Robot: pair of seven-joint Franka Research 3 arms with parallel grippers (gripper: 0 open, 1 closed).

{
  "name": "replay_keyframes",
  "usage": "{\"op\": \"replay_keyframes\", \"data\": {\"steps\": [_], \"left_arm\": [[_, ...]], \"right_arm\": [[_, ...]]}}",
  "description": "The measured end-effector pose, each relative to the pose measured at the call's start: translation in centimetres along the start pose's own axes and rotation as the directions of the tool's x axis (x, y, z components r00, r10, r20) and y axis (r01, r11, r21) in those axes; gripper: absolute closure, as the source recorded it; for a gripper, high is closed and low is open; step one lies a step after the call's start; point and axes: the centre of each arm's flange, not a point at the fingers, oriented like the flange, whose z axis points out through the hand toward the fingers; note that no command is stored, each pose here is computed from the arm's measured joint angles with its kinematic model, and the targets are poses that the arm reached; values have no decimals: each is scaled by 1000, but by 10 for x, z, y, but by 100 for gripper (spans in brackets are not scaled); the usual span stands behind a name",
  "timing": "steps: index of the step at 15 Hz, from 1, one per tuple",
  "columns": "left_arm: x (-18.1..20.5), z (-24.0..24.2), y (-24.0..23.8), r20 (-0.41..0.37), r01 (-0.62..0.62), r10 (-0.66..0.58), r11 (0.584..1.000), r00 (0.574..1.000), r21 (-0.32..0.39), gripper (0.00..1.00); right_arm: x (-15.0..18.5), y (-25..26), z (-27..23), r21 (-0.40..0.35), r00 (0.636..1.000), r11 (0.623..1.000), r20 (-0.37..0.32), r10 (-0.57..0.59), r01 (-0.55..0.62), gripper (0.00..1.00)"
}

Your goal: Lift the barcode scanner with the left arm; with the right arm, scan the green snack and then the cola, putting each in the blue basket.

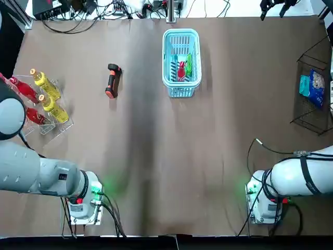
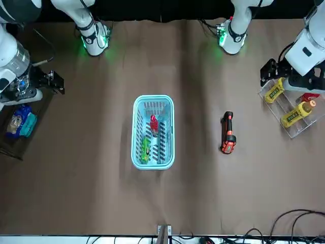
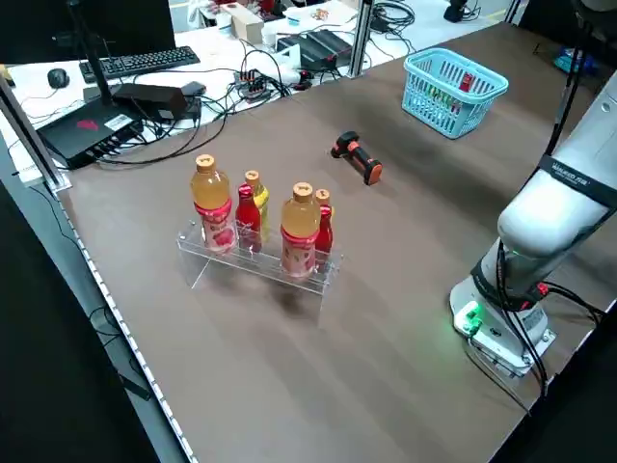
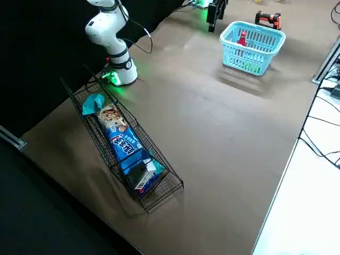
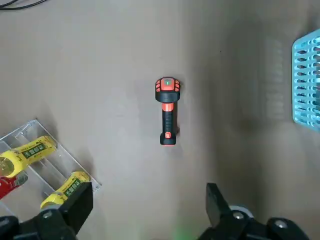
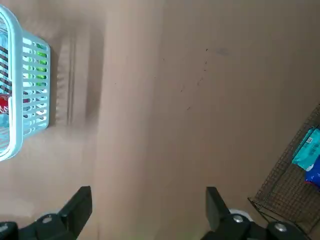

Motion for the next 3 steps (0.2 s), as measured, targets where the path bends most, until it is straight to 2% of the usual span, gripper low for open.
{"op": "replay_keyframes", "data": {"steps": [3], "left_arm": [[0, 0, 0, 1, 1, -1, 1000, 1000, -1, 0]], "right_arm": [[-1, 0, 6, 0, 1000, 1000, 20, 0, 0, 0]]}}
